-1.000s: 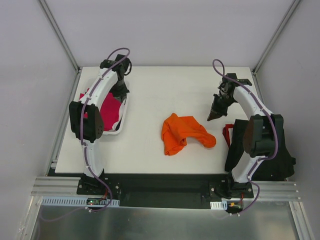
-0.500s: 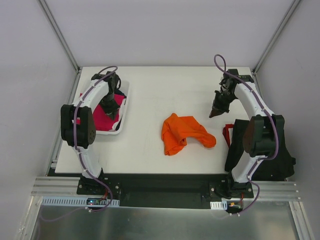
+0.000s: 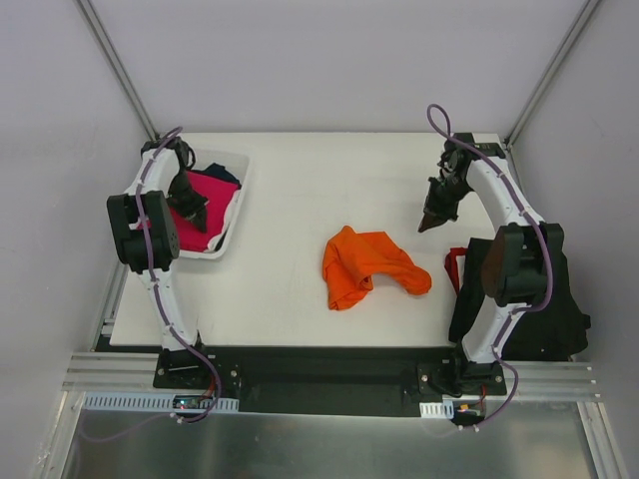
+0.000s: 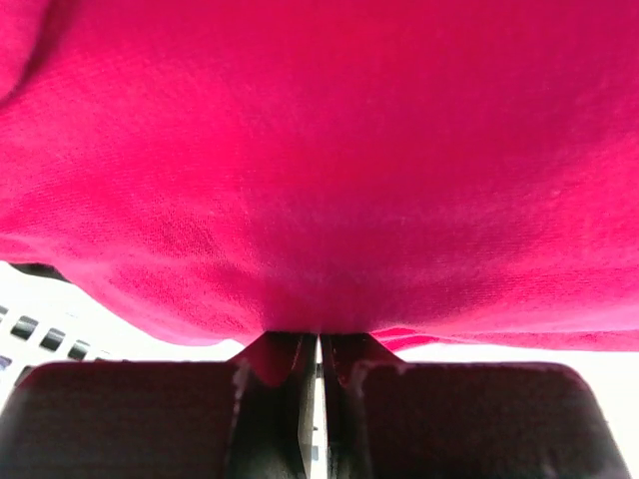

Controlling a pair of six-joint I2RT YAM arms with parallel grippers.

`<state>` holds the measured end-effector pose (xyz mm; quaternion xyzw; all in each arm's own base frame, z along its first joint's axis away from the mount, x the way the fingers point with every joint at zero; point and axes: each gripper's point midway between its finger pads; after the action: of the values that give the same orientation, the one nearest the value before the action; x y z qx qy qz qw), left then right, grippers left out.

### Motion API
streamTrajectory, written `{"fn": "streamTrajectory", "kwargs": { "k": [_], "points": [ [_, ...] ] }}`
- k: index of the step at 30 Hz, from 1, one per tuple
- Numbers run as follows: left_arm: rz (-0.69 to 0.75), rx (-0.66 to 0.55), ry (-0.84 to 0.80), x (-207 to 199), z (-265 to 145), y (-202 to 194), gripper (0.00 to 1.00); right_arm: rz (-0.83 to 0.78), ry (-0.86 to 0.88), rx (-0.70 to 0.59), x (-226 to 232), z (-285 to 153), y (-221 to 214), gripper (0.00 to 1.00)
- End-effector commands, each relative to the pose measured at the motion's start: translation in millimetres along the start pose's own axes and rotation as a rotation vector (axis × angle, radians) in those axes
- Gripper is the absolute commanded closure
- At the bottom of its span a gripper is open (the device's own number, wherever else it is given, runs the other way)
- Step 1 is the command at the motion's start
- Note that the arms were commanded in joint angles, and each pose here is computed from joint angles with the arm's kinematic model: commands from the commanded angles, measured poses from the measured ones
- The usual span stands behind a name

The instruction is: Fold and stack the t-shirts

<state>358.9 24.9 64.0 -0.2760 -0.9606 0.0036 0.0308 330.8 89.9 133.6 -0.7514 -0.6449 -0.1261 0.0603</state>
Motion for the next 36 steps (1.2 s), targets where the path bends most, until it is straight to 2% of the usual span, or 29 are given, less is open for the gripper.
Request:
{"fn": "streamTrajectory", "kwargs": {
  "k": [1, 8, 14, 20, 24, 28, 31, 35, 36],
  "points": [
    [-0.005, -0.103, -0.001, -6.8, 16.7, 60.9, 1.00, -0.004, -0.031, 0.009, -2.9, -12.8, -13.5, 0.99],
    [-0.067, -0.149, -0.022, -25.1, 18.7, 115.7, 1.00, -0.001, -0.038, 0.036, -4.8, -9.2, -26.3, 0.99],
    [-0.154, -0.181, -0.014, -17.2, 24.6, 150.4, 1.00, -0.013, -0.051, 0.058, -8.0, -7.5, -41.9, 0.99],
    [-0.138, -0.246, -0.064, -13.8, 23.4, 180.3, 1.00, -0.011, -0.064, 0.077, -14.5, -5.6, -60.3, 0.99],
    [-0.085, -0.264, -0.178, -31.5, 7.8, 179.4, 1.00, -0.008, -0.057, 0.065, -14.3, -4.4, -66.4, 0.99],
    [0.019, -0.335, -0.260, -50.4, -39.7, 159.1, 1.00, -0.009, -0.033, 0.053, -7.1, -2.9, -66.2, 0.99],
    [0.087, -0.378, -0.331, -66.4, -79.0, 131.7, 0.90, -0.014, -0.014, 0.041, 1.3, -1.2, -58.0, 0.99],
    [0.154, -0.398, -0.460, -80.4, -136.1, 80.4, 0.45, -0.032, 0.012, 0.031, 14.7, 0.9, -46.7, 0.99],
    [0.185, -0.413, -0.480, -79.5, -151.3, 58.6, 0.21, -0.043, 0.016, 0.031, 18.4, 1.7, -45.8, 0.99]
  ]
}}
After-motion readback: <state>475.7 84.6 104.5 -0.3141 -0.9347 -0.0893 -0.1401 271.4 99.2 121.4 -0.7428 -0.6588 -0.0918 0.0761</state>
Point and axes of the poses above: each gripper's point midway between its finger pads, its own z axis out along the fingers, its own x axis along the line the jaws close on, y = z × x, and after that the axes turned 6 degrees about -z, right-handed
